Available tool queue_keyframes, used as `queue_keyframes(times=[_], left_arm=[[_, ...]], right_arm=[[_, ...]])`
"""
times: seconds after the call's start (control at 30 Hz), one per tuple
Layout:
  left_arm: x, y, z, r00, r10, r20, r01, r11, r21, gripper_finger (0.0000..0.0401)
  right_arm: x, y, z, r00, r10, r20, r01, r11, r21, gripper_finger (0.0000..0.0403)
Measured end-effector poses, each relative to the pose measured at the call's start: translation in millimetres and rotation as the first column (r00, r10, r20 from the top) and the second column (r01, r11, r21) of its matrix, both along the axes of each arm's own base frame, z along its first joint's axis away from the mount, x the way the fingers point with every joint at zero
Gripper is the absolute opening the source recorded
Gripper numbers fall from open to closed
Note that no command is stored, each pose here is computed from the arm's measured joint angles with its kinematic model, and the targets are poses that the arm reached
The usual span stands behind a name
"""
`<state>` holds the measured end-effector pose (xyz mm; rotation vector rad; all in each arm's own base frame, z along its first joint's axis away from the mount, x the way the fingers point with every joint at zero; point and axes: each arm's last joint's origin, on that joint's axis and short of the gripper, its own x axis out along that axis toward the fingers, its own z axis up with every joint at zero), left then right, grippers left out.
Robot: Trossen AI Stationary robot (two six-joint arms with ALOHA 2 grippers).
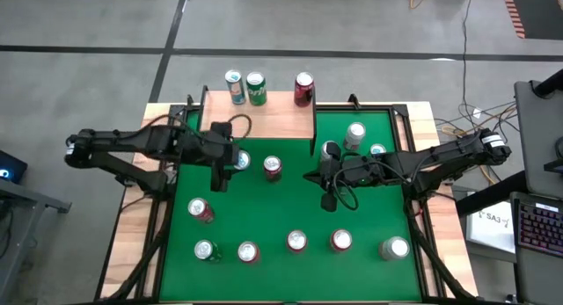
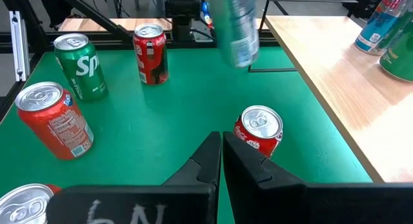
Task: Place canned beverage on shelf
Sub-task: Put the blue can on the shelf
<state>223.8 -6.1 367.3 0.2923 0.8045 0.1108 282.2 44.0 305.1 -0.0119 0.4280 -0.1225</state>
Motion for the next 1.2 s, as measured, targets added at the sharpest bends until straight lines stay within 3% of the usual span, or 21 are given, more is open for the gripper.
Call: queue_keyframes(times=[0.23, 0.47, 0.83, 1.2], left_arm=[[-14, 32, 9, 0.99, 0.132, 0.045, -0.133, 0.991, 0.012, 0.0221], [-24, 69, 12, 0.956, 0.288, 0.062, -0.289, 0.957, 0.018, 0.0221], [-37, 128, 8, 0.931, 0.352, 0.095, -0.333, 0.927, -0.172, 0.0221], [-42, 162, -1, 0.916, 0.392, 0.083, -0.375, 0.912, -0.168, 0.0221]], right_arm=[[0, 0, 0, 1.0, 0.0, 0.001, 0.0, 1.0, 0.0, 0.0009], [0, 0, 0, 1.0, -0.001, 0.002, 0.001, 1.0, 0.0, 0.0009], [0, 0, 0, 1.0, -0.001, 0.002, 0.001, 1.0, 0.0, 0.0009], [0, 0, 0, 1.0, -0.001, 0.002, 0.001, 1.0, 0.0, 0.0009]])
